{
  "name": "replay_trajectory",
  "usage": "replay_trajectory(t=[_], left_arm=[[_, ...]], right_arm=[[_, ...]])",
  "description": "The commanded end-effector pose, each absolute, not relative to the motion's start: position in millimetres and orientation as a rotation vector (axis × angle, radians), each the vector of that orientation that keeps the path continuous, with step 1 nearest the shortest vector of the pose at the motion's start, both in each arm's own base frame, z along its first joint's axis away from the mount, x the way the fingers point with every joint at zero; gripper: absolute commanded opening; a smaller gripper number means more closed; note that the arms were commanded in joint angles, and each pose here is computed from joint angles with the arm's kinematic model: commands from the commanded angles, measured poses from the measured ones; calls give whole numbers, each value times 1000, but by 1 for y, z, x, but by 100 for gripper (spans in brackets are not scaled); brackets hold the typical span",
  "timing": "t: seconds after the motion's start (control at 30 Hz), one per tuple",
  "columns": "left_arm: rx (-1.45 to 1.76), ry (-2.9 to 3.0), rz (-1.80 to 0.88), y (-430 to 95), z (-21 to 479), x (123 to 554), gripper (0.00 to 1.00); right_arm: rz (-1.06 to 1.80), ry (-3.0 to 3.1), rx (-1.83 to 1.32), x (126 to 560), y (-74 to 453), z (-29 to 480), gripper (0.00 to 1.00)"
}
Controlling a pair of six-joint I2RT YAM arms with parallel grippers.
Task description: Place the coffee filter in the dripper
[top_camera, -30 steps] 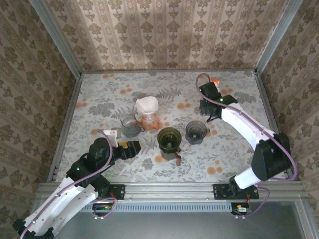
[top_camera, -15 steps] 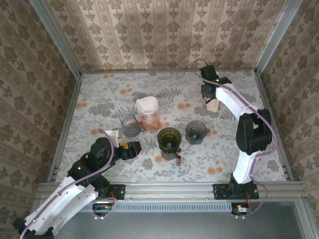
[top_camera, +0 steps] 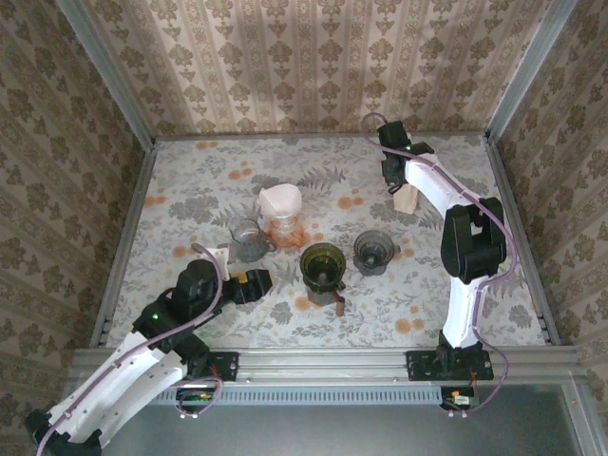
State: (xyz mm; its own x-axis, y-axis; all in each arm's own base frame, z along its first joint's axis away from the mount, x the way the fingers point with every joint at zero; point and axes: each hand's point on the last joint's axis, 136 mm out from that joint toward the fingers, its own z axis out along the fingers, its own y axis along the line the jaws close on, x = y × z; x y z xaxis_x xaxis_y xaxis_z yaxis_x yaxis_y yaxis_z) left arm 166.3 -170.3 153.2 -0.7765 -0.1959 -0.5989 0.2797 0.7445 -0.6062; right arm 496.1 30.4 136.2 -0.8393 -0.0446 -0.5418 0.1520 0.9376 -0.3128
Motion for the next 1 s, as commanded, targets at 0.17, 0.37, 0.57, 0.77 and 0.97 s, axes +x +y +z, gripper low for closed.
replay_trajectory(t=[0.17, 0.37, 0.57, 0.77, 0.97], left_arm=[[49, 2269, -928, -173, 151, 174, 95], [52, 2274, -923, -174, 149, 174, 95], [52, 2277, -922, -174, 148, 175, 95], [52, 2278, -923, -175, 147, 176, 95], [54, 2279, -926, -176, 148, 176, 95]], right_arm=[[-539, 2536, 59, 504, 21, 130, 20], [-575, 2530, 53, 507, 17, 128, 19], [-588, 2525, 46, 510, 16, 128, 15], [-574, 2536, 41, 510, 18, 125, 15], [-583, 2537, 40, 509, 17, 124, 9]])
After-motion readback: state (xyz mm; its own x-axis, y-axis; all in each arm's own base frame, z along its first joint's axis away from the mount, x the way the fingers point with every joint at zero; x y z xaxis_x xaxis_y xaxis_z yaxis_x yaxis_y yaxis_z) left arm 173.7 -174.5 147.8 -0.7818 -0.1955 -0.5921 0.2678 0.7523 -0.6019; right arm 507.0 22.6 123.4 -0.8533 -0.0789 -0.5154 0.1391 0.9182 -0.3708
